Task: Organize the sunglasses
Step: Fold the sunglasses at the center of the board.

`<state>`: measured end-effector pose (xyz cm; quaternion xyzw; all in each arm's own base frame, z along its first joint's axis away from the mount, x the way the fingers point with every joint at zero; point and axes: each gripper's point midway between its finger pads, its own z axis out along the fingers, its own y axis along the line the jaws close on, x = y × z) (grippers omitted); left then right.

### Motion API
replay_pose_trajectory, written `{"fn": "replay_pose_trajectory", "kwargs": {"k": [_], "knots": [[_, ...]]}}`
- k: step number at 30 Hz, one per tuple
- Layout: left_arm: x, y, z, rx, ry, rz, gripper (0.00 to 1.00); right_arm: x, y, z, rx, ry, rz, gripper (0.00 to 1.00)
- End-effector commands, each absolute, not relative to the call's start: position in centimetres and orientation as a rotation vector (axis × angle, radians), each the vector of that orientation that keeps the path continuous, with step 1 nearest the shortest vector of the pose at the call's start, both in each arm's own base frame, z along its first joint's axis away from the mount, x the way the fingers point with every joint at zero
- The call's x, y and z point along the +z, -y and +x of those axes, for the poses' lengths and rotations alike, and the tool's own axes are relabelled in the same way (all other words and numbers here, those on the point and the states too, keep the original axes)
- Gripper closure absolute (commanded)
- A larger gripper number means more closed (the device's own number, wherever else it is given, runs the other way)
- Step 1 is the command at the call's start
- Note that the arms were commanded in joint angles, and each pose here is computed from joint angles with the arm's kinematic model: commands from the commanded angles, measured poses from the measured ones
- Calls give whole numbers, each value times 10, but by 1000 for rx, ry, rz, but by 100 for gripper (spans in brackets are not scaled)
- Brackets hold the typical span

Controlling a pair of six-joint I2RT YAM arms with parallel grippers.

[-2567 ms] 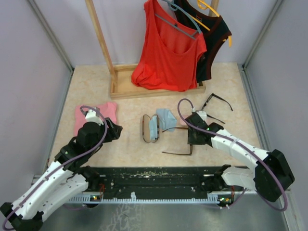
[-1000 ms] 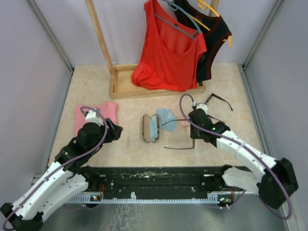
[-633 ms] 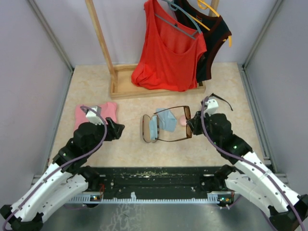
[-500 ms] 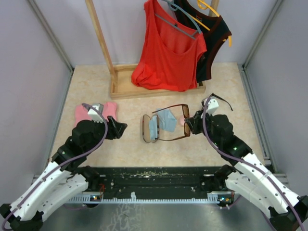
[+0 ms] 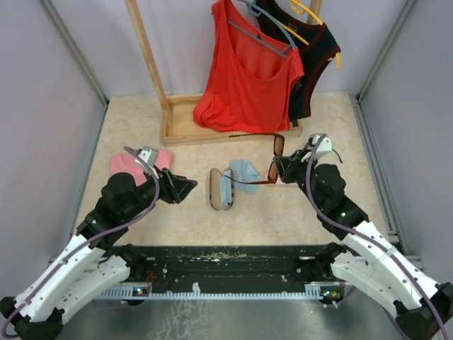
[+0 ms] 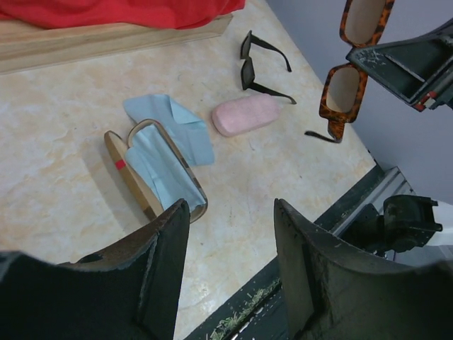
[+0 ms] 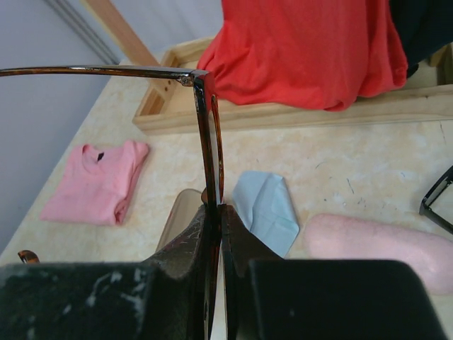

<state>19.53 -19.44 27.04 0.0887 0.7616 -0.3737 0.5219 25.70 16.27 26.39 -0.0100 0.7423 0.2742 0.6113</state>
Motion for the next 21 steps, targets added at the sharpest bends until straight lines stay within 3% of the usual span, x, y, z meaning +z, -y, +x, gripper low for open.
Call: {"fn": "replay_pose_trajectory", "kwargs": {"k": [1,11,21], "knots": [[282,217,196,-999,-1795,253,43,313,-150,278,621,-1607,162,100],[274,281,200,-934,-1828,347,42,305,-158,298,557,-1691,256,100],[263,307,234,-782,-1846,295,40,302,-175,284,508,-1709,240,100]]}}
